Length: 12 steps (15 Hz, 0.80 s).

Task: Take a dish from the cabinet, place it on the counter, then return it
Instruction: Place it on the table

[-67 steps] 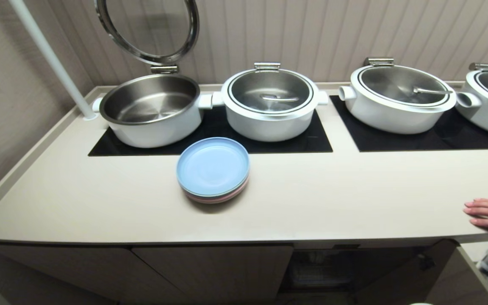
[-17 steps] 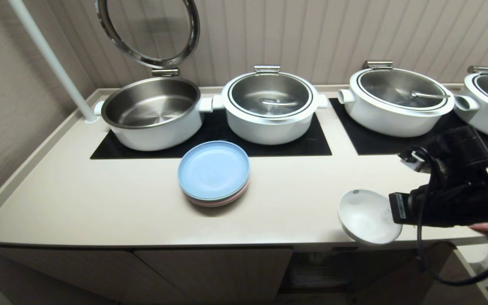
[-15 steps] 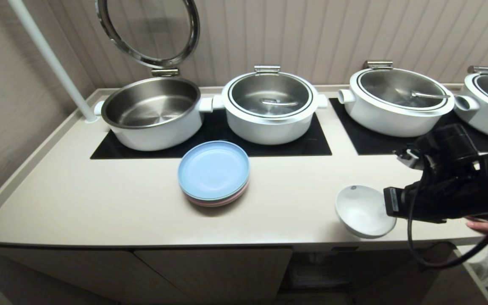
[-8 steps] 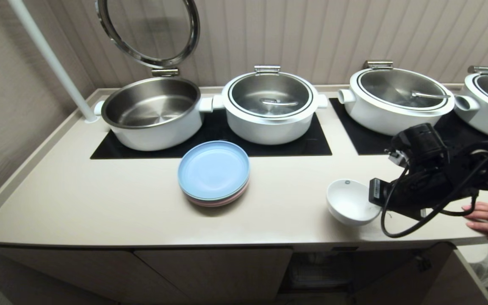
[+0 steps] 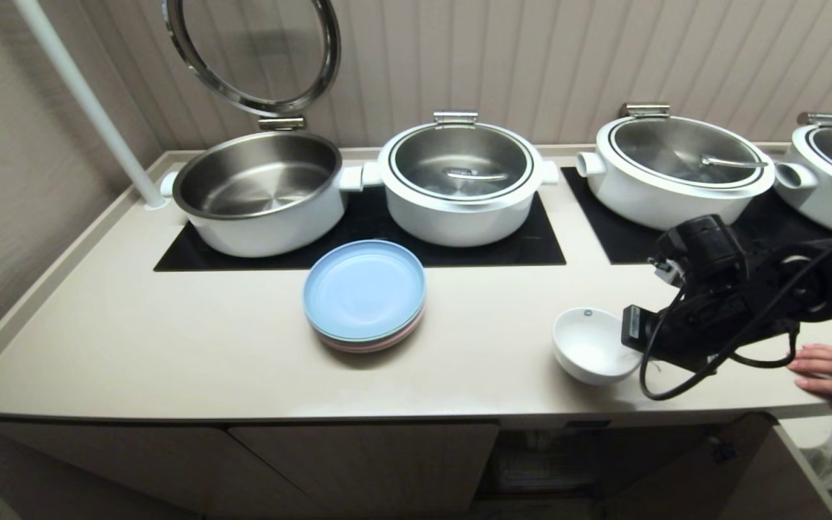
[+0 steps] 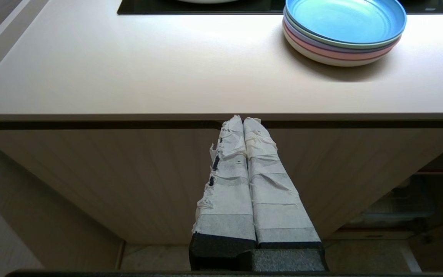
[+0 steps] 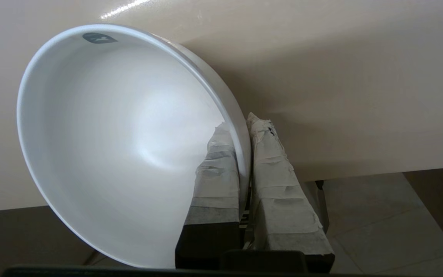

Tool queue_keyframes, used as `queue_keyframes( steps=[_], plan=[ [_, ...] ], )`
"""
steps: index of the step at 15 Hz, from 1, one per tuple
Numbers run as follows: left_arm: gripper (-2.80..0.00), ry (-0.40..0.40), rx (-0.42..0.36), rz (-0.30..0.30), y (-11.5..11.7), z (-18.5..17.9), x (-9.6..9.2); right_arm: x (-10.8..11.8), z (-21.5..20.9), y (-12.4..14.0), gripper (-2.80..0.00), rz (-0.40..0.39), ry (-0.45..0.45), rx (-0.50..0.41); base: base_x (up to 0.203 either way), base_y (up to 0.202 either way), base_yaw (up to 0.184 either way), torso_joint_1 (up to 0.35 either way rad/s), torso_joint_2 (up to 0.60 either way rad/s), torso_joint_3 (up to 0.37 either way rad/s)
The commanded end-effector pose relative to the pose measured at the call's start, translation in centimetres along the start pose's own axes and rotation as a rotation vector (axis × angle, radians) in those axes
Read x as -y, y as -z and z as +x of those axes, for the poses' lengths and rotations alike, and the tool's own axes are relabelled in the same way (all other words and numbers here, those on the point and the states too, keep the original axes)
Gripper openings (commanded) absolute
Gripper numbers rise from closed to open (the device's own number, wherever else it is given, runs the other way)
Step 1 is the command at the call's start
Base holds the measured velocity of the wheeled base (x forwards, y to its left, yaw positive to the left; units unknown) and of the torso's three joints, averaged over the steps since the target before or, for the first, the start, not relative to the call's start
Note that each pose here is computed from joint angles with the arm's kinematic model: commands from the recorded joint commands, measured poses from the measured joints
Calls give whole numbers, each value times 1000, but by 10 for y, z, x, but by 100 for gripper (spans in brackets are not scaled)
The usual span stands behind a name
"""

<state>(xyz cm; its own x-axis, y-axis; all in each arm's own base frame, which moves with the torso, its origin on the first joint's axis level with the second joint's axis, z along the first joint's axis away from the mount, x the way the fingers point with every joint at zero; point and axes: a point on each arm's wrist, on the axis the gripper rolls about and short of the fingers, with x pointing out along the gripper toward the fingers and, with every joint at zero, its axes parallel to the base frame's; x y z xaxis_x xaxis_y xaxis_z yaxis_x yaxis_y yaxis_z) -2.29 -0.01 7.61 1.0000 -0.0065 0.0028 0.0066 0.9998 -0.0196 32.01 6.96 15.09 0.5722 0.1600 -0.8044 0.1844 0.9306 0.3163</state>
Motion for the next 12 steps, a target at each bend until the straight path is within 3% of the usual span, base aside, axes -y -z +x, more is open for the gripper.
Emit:
queue_keyframes(
  steps=[1, 12],
  plan=[
    [-280, -1, 0, 0, 0, 0, 0, 1, 4, 1, -280, 6, 6, -11, 0, 0, 0, 0, 0, 0],
    [-280, -1, 0, 0, 0, 0, 0, 0, 8, 0, -280, 28, 9, -9, 0, 0, 0, 0, 0, 0]
  ],
)
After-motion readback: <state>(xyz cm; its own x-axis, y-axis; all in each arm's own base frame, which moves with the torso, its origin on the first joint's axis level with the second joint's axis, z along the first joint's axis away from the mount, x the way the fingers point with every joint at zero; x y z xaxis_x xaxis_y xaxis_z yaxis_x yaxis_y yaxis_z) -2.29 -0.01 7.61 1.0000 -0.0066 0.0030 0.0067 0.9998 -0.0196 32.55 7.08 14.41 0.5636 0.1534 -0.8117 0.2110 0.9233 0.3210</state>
